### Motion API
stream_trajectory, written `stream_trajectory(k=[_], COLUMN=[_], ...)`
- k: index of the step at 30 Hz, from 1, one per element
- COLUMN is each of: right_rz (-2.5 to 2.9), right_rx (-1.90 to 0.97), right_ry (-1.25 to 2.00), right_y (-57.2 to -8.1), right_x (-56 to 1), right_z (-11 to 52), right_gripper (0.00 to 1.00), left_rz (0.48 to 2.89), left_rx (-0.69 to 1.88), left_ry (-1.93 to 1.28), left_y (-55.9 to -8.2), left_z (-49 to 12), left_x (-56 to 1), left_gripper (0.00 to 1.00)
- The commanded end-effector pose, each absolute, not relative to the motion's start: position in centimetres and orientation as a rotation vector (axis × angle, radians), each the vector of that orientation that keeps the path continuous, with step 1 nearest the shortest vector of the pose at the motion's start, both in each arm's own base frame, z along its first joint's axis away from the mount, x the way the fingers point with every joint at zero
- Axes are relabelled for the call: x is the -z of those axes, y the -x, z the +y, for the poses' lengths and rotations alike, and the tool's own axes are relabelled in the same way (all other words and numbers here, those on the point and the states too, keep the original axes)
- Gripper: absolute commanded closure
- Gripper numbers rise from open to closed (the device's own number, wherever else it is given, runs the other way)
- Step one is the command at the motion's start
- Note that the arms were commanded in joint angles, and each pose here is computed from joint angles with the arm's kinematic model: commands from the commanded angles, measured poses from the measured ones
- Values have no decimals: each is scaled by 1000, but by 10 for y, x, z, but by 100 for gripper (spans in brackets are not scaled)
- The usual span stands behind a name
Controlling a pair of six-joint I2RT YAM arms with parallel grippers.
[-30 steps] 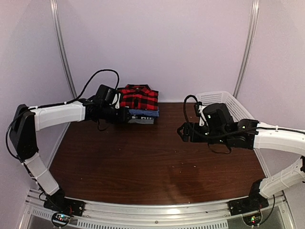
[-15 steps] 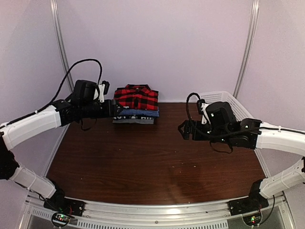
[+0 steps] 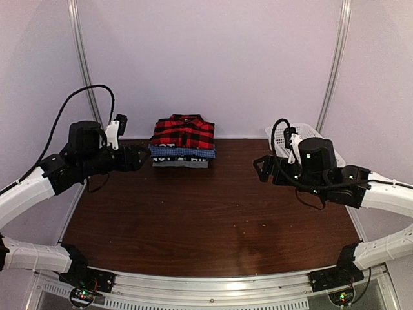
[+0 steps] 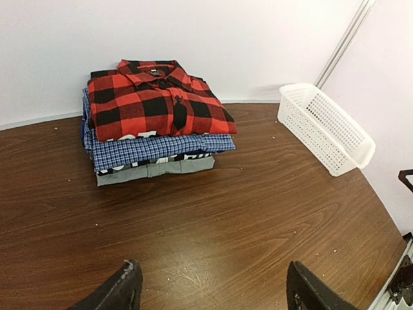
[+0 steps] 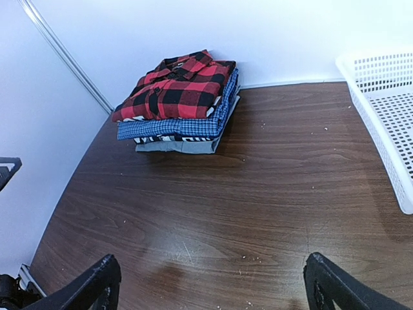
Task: Fold and stack the long sleeve shirts
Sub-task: Reset both arms
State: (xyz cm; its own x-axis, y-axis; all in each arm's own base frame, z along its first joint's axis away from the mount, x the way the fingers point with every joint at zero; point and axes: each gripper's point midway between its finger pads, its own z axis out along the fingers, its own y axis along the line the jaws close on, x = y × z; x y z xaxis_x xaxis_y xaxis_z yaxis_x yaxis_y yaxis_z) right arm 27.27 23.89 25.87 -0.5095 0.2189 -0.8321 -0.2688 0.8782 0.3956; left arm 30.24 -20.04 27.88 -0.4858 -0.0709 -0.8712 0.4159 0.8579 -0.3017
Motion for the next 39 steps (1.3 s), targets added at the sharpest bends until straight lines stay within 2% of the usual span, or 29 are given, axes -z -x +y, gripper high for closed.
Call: stream_trajectory(k=[1, 39], right_rz=[1945, 1881], right_rx=[-577, -589], right_ry=[0, -83], right_y=[-274, -262], right_x=[-273, -278], right_z=[225, 196], right_gripper=[0, 0], left_rz=[1934, 1944], left_rx=[561, 529], left_ry=[-302, -260], left_y=[-295, -292], left_z=[-194, -183], left_x=[-287, -277], left_gripper=[21, 20])
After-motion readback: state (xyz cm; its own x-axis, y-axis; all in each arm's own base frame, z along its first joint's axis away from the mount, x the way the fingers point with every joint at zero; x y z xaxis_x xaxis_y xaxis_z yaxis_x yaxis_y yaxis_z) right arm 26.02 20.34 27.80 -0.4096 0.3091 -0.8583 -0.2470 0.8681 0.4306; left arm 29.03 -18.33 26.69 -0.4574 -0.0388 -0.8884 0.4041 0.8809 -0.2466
